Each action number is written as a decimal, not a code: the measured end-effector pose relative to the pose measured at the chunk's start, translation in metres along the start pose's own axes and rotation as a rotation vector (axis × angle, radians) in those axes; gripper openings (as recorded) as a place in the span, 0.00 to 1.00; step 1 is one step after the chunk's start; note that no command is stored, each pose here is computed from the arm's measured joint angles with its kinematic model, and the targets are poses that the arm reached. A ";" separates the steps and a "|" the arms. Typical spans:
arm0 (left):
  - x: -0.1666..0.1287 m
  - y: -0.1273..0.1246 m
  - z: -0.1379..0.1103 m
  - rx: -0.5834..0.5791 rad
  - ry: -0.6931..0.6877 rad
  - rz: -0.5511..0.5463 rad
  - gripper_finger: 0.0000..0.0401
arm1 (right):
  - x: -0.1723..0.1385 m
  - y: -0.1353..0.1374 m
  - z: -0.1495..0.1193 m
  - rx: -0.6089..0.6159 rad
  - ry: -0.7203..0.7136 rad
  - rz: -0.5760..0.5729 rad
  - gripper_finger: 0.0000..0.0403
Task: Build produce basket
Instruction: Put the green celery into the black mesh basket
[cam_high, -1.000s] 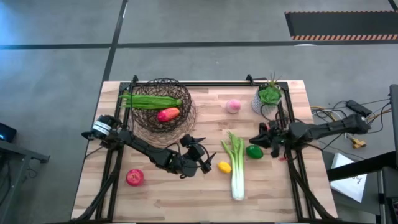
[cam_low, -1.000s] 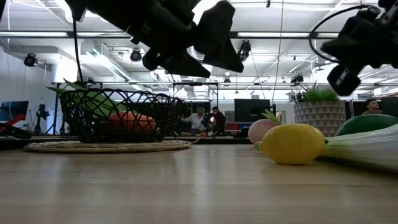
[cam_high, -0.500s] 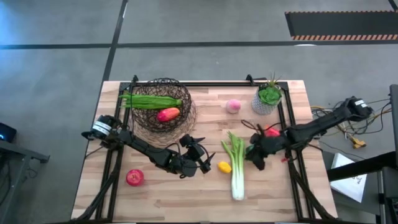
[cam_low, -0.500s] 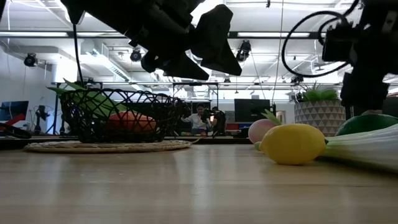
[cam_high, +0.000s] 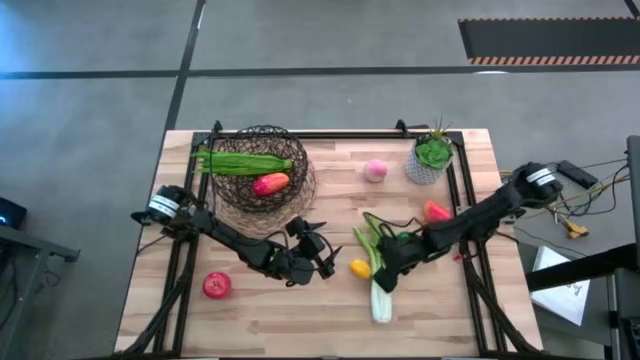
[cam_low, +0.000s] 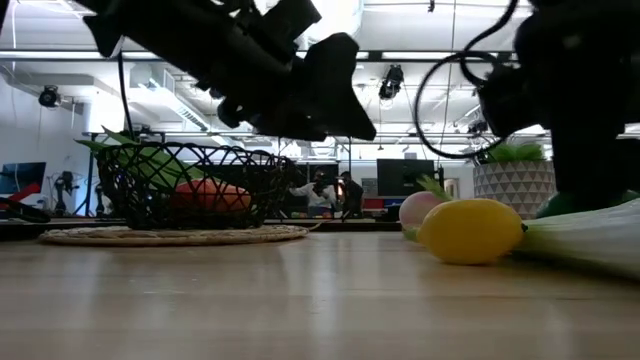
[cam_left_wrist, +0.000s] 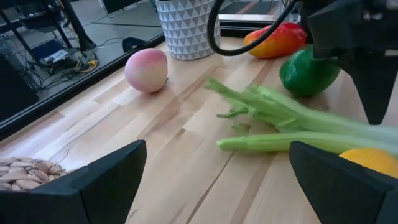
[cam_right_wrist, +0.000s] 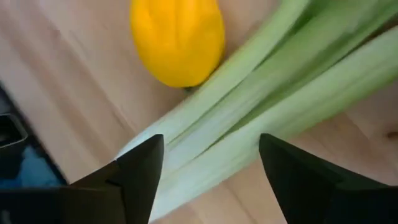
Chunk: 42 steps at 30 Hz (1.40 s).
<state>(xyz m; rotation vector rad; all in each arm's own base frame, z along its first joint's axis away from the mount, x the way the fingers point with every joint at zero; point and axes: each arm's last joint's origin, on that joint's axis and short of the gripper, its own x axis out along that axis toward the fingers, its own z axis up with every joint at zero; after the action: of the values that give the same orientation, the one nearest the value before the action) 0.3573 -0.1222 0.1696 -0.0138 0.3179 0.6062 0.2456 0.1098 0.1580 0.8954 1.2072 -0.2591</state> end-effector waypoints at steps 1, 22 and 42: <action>-0.001 0.000 -0.002 -0.004 -0.003 -0.003 0.94 | 0.003 0.003 0.001 0.003 0.006 -0.043 0.65; -0.006 0.005 -0.017 -0.059 -0.028 -0.026 0.94 | 0.049 0.038 0.017 -0.254 0.061 -0.488 0.43; -0.013 -0.001 -0.017 -0.069 -0.040 -0.054 0.94 | -0.036 0.025 -0.014 -0.436 -0.136 -0.377 0.02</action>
<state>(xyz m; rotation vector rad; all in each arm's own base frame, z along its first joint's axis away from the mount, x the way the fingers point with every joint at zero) 0.3425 -0.1323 0.1573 -0.0768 0.2571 0.5632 0.2380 0.1259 0.2005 0.2643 1.2367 -0.3358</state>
